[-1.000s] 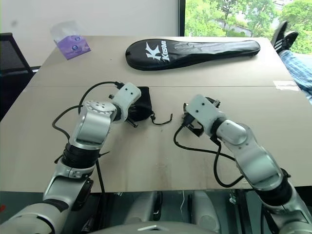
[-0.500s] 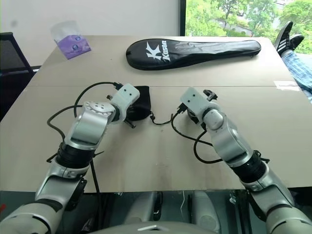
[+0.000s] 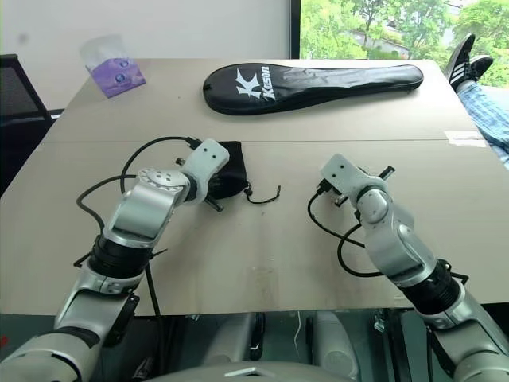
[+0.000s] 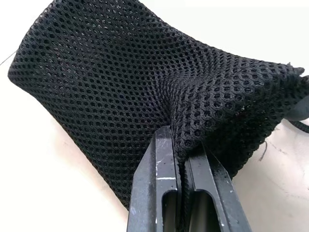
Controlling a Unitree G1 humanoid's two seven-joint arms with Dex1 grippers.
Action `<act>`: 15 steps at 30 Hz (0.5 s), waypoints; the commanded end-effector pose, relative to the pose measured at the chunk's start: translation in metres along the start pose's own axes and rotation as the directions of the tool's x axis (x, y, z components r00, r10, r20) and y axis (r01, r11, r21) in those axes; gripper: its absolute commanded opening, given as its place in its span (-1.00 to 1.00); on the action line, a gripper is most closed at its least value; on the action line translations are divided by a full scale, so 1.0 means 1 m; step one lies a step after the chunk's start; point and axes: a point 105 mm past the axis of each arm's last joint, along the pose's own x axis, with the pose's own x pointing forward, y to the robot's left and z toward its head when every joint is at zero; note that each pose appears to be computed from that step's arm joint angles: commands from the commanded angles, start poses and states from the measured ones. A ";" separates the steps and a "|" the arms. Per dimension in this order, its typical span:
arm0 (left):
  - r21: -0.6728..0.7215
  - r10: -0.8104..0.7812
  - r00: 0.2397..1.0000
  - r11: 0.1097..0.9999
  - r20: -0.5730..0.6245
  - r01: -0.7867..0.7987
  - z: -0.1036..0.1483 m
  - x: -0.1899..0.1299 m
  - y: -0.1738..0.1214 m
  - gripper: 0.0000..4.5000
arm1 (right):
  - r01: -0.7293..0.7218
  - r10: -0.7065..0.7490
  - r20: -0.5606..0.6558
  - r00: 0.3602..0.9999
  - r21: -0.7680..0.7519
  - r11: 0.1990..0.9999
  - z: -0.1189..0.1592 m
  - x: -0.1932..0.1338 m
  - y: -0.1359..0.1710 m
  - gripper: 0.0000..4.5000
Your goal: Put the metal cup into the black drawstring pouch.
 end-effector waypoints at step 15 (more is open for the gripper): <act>-0.120 -0.008 0.997 0.993 0.071 0.017 0.020 -0.015 0.007 -1.00 | -0.227 0.072 0.458 0.886 0.293 0.929 0.053 -0.042 -0.018 -0.91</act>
